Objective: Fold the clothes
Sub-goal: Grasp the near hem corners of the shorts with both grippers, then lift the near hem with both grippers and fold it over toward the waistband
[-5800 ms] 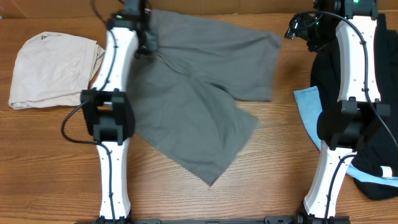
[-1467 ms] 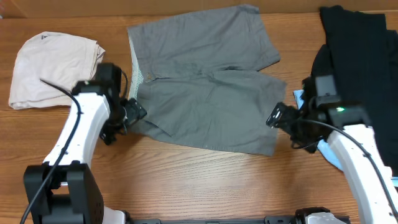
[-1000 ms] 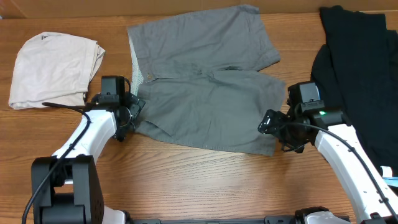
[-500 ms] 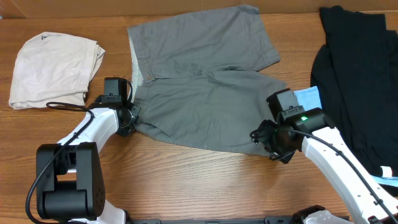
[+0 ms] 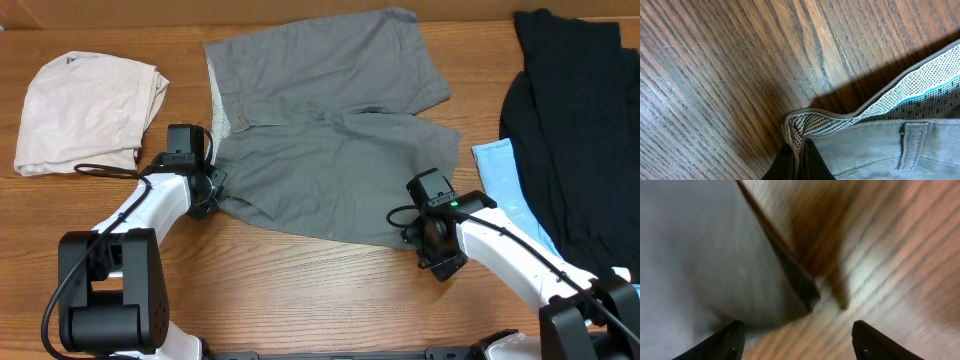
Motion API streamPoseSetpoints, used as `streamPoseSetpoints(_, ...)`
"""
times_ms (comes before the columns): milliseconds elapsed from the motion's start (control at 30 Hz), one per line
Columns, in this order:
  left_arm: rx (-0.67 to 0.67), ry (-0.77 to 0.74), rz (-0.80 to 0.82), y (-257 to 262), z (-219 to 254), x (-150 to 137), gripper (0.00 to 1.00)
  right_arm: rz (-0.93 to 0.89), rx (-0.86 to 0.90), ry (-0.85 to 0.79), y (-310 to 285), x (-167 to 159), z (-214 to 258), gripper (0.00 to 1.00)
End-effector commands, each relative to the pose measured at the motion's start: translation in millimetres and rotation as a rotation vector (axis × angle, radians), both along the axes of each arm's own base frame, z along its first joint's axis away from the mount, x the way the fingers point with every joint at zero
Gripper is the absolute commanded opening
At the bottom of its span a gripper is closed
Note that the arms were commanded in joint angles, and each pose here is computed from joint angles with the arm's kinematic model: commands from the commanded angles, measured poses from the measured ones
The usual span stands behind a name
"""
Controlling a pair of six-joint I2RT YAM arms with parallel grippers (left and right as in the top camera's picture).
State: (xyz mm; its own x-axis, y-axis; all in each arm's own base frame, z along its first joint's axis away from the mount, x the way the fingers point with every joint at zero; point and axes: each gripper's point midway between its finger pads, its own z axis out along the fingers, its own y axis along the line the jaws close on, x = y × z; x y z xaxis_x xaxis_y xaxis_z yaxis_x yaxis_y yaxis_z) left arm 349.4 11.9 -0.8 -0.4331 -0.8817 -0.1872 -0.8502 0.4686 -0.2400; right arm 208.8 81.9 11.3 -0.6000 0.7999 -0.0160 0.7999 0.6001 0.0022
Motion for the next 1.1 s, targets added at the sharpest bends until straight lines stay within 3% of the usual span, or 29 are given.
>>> streamPoseSetpoints(0, -0.044, 0.116, -0.009, -8.2, -31.4, -24.5, 0.04, -0.027, -0.078, -0.075, -15.0, 13.9, -0.9, 0.66)
streamPoseSetpoints(133, -0.043, 0.120, -0.009, -8.2, -31.6, -25.6, 0.04, 0.017, -0.068, -0.103, -12.1, 21.1, -4.1, 0.59)
streamPoseSetpoints(233, -0.044, 0.129, -0.010, -8.4, -32.0, -27.7, 0.04, 0.032, -0.068, -0.102, -12.0, 21.1, -4.1, 0.45)
streamPoseSetpoints(300, -0.044, 0.137, -0.029, -9.2, -32.3, -29.5, 0.04, 0.055, -0.070, -0.092, -12.3, 18.9, -4.3, 0.27)
streamPoseSetpoints(333, -0.046, 0.140, -0.114, -12.9, -32.3, -29.9, 0.04, 0.095, -0.053, -0.083, -9.3, 17.5, -4.7, 0.09)
streamPoseSetpoints(367, -0.052, 0.139, -0.180, -16.6, -32.2, -29.9, 0.04, 0.123, -0.042, -0.079, -7.1, 16.9, -4.9, 0.04)
streamPoseSetpoints(567, -0.104, 0.156, -0.384, -31.6, -28.8, -36.2, 0.04, 0.161, -0.042, -0.063, -9.2, 13.7, -0.2, 0.04)
streamPoseSetpoints(700, -0.117, 0.166, -0.479, -28.5, -5.4, -32.0, 0.04, 0.206, -0.028, -0.123, -12.9, 28.4, 26.8, 0.04)
streamPoseSetpoints(867, -0.084, 0.145, -0.593, -20.8, 61.9, -19.4, 0.04, 0.232, 0.004, -0.256, -33.6, 50.3, 104.1, 0.04)
streamPoseSetpoints(1067, -0.056, 0.124, -0.680, -21.1, 129.4, -24.3, 0.04, 0.248, 0.001, -0.335, -57.7, 47.3, 177.2, 0.04)
